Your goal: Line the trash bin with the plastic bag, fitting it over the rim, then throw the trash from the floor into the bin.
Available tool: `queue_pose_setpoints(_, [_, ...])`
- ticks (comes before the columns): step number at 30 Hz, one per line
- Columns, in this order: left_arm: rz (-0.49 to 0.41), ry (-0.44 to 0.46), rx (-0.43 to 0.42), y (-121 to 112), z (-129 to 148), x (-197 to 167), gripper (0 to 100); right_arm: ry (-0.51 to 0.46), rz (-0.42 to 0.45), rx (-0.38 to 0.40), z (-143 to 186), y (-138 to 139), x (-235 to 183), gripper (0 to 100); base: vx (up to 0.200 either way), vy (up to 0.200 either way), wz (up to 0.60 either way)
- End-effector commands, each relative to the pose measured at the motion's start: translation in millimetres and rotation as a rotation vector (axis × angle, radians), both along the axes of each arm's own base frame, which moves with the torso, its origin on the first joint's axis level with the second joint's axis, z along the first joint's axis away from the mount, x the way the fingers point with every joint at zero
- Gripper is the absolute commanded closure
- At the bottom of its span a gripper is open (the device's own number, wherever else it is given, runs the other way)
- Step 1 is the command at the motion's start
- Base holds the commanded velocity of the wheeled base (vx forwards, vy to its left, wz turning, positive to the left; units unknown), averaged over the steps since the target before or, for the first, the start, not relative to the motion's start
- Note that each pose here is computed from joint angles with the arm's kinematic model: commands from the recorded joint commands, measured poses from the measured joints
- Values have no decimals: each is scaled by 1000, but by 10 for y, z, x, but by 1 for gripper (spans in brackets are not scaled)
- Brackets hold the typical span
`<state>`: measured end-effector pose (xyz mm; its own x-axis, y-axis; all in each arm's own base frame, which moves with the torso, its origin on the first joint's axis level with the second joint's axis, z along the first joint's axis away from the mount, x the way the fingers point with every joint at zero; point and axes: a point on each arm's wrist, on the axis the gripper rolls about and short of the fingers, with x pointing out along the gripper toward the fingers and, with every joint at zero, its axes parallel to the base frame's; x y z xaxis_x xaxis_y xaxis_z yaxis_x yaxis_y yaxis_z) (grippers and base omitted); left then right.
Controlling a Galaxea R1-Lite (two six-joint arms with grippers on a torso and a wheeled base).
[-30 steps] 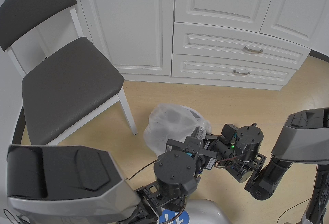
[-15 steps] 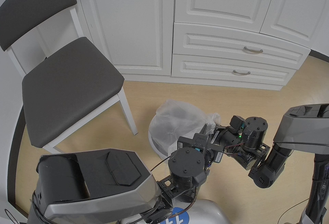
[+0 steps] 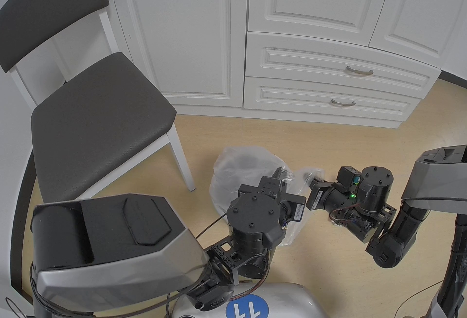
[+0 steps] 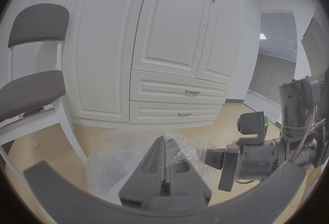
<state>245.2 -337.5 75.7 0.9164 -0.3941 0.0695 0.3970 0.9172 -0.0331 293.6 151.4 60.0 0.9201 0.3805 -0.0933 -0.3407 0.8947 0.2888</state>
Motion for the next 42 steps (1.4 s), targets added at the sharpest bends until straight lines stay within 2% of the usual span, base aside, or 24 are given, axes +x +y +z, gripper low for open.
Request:
queue_pose_setpoints(1, [2, 21, -50, 26, 149, 7, 100, -38, -7, -28, 105, -162, -34, 100, 0, 0, 0])
queue_pose_setpoints(4, [-2, 55, -73, 29, 202, 5, 100, -64, -10, -31, 203, -213, -57, 100, 0, 0, 0])
queue_pose_setpoints(12, [-10, 173, -143, -57, 201, 32, 100, -33, -22, -47, 561, -343, -234, 100, 0, 0, 0])
queue_pose_setpoints(19, [-23, 243, -174, -147, 168, 5, 100, -36, -22, -45, 643, -362, -277, 100, 0, 0, 0])
queue_pose_setpoints(29, [4, 282, -172, -226, -83, 162, 100, -32, -10, -43, 620, -331, -275, 100, 0, 0, 0])
queue_pose_setpoints(39, [88, 291, -257, -191, -318, 637, 100, -39, 11, -21, 625, -261, -264, 100, 0, 0, 0])
queue_pose_setpoints(42, [114, 293, -271, -155, -380, 769, 100, -51, 21, 6, 589, -206, -244, 100, 0, 0, 0])
